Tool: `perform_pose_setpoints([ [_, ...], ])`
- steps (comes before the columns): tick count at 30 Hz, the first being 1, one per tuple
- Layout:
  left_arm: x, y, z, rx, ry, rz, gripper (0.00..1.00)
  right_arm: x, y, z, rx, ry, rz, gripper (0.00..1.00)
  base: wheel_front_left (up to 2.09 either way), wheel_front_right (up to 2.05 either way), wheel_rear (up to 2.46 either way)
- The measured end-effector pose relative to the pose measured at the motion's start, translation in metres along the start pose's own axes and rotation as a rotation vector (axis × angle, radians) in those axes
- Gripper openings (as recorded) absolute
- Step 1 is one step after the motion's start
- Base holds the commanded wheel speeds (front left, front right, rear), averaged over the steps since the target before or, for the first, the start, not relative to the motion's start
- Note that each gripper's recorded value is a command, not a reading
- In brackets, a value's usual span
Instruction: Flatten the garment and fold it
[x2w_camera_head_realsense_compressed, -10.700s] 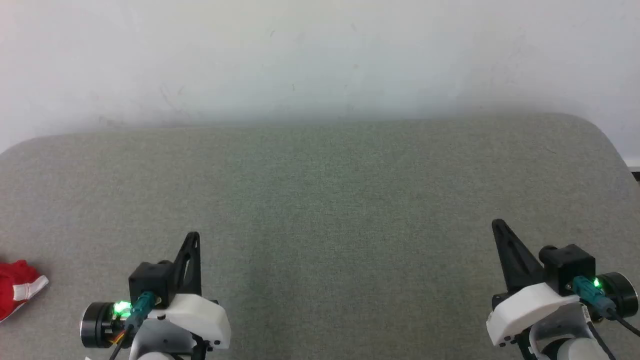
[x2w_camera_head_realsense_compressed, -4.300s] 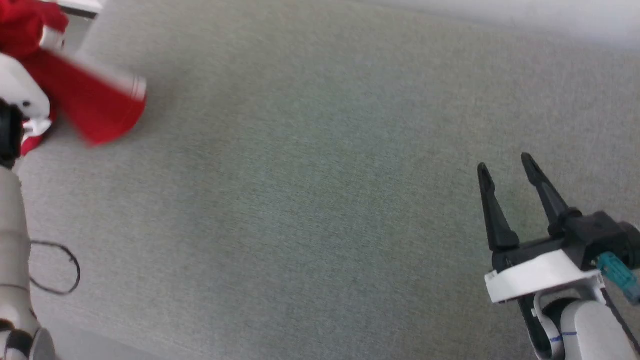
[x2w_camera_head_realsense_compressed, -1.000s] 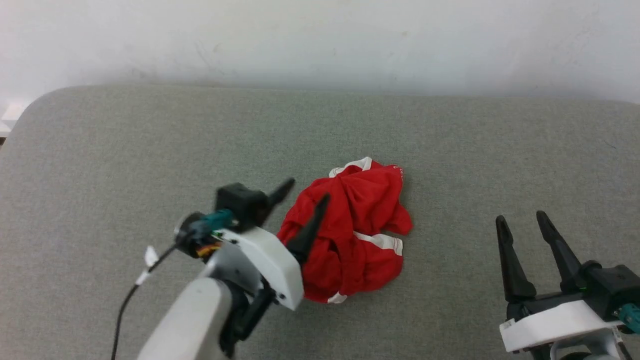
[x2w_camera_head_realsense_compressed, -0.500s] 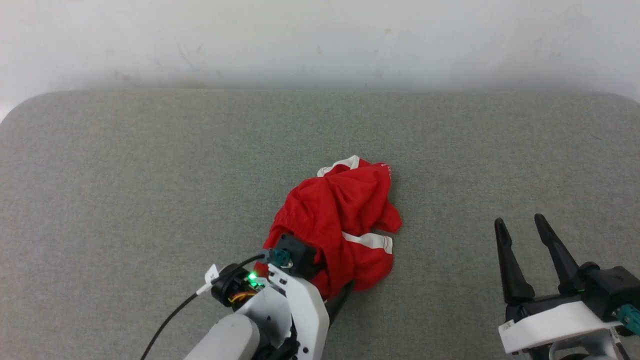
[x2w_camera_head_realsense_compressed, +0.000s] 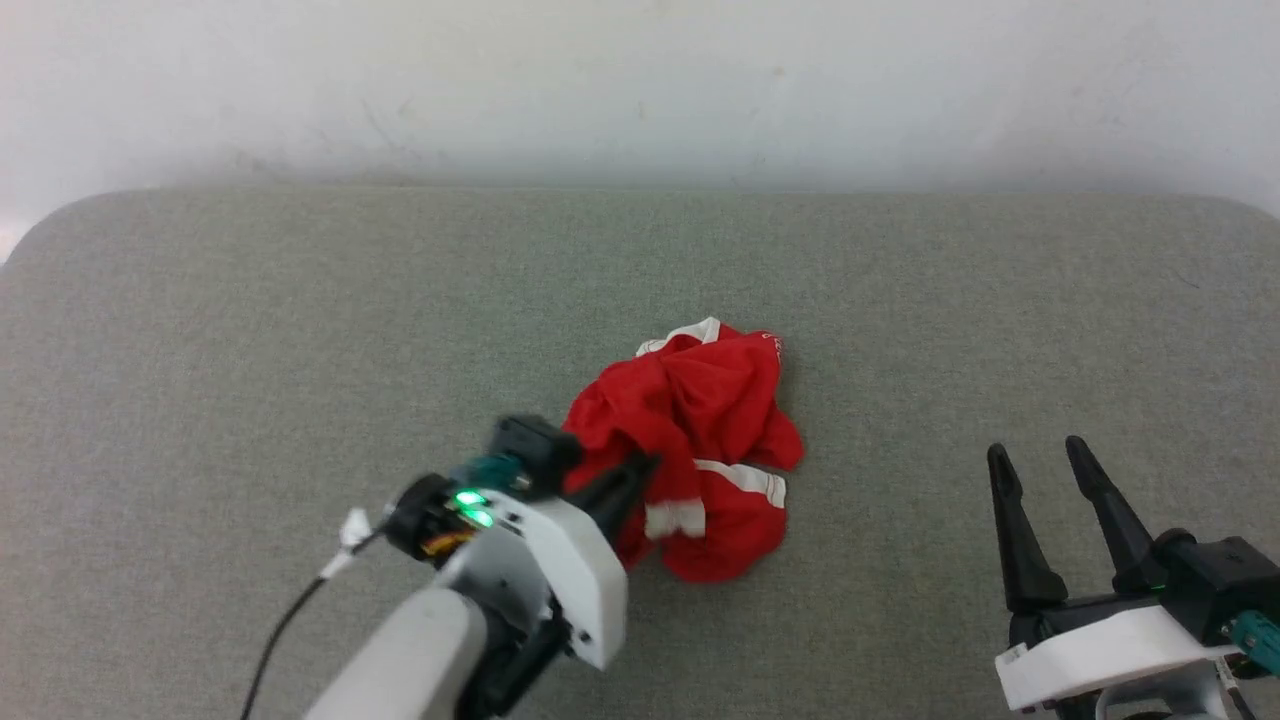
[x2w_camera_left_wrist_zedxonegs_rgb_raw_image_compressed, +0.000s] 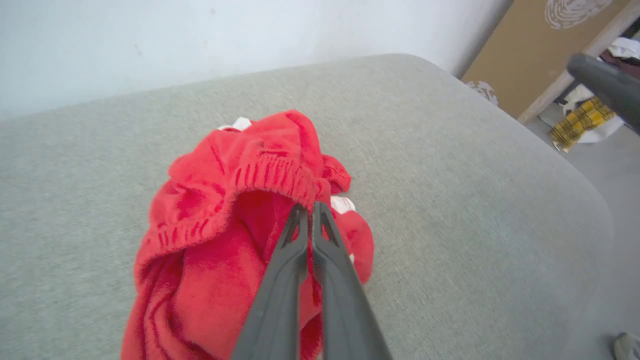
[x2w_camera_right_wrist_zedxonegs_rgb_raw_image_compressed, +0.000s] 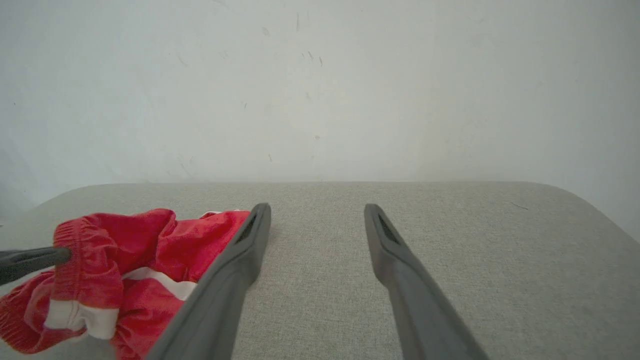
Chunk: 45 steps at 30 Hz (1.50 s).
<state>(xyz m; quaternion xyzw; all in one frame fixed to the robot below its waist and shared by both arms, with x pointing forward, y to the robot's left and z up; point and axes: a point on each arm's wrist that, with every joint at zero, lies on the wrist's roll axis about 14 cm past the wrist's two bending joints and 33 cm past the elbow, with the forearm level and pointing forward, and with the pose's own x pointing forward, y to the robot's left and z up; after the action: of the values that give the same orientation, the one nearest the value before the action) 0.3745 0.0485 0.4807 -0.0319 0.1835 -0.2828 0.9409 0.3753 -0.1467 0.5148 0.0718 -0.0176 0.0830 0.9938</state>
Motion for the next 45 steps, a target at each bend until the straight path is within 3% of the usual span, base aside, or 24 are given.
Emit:
perform_pose_setpoints([
  [6, -0.033, 0.073, 0.042, -0.086, -0.182, 0.271, 0.00, -0.002, -0.001, 0.002, 0.011, -0.010, -0.005, 1.00, 0.00, 0.00, 0.00],
  [10, -0.068, 0.118, 0.002, -0.179, -0.100, 0.452, 0.00, -0.002, -0.001, -0.001, 0.019, -0.001, -0.006, 1.00, 0.00, 0.00, 0.00],
  [14, -0.093, 0.142, -0.042, -0.276, 0.000, 0.563, 0.00, -0.002, -0.003, -0.005, 0.020, 0.011, -0.011, 1.00, 0.00, 0.00, 0.00],
  [15, -0.096, 0.145, -0.052, -0.298, 0.023, 0.578, 0.18, -0.001, -0.003, -0.006, 0.021, 0.014, -0.011, 1.00, 0.00, 0.00, 0.00],
  [16, -0.099, 0.148, -0.061, -0.314, 0.043, 0.592, 0.55, -0.001, -0.002, -0.008, 0.022, 0.018, -0.010, 1.00, 0.00, 0.00, 0.00],
  [17, -0.100, 0.150, -0.066, -0.326, 0.051, 0.600, 1.00, 0.000, -0.002, -0.009, 0.023, 0.022, -0.008, 1.00, 0.00, 0.00, 0.00],
  [22, -0.107, 0.162, -0.062, -0.300, -0.031, 0.649, 1.00, 0.000, 0.000, -0.008, 0.023, 0.021, -0.002, 1.00, 0.00, 0.00, 0.00],
  [31, -0.127, 0.158, 0.014, -0.080, -0.410, 0.684, 1.00, -0.007, 0.007, -0.009, 0.029, 0.044, 0.015, 1.00, 0.00, 0.00, 0.00],
  [35, -0.132, 0.143, 0.023, -0.042, -0.479, 0.668, 1.00, -0.007, 0.026, -0.038, 0.067, 0.180, 0.067, 1.00, 0.00, 0.00, 0.00],
  [39, -0.139, 0.136, 0.018, -0.059, -0.498, 0.682, 1.00, -0.002, 0.052, -0.076, 0.083, 0.371, 0.146, 1.00, 0.00, 0.00, 0.00],
  [45, -0.145, 0.131, 0.012, -0.095, -0.514, 0.714, 1.00, 0.023, 0.087, -0.104, 0.083, 0.547, 0.255, 1.00, 0.00, 0.00, 0.00],
])
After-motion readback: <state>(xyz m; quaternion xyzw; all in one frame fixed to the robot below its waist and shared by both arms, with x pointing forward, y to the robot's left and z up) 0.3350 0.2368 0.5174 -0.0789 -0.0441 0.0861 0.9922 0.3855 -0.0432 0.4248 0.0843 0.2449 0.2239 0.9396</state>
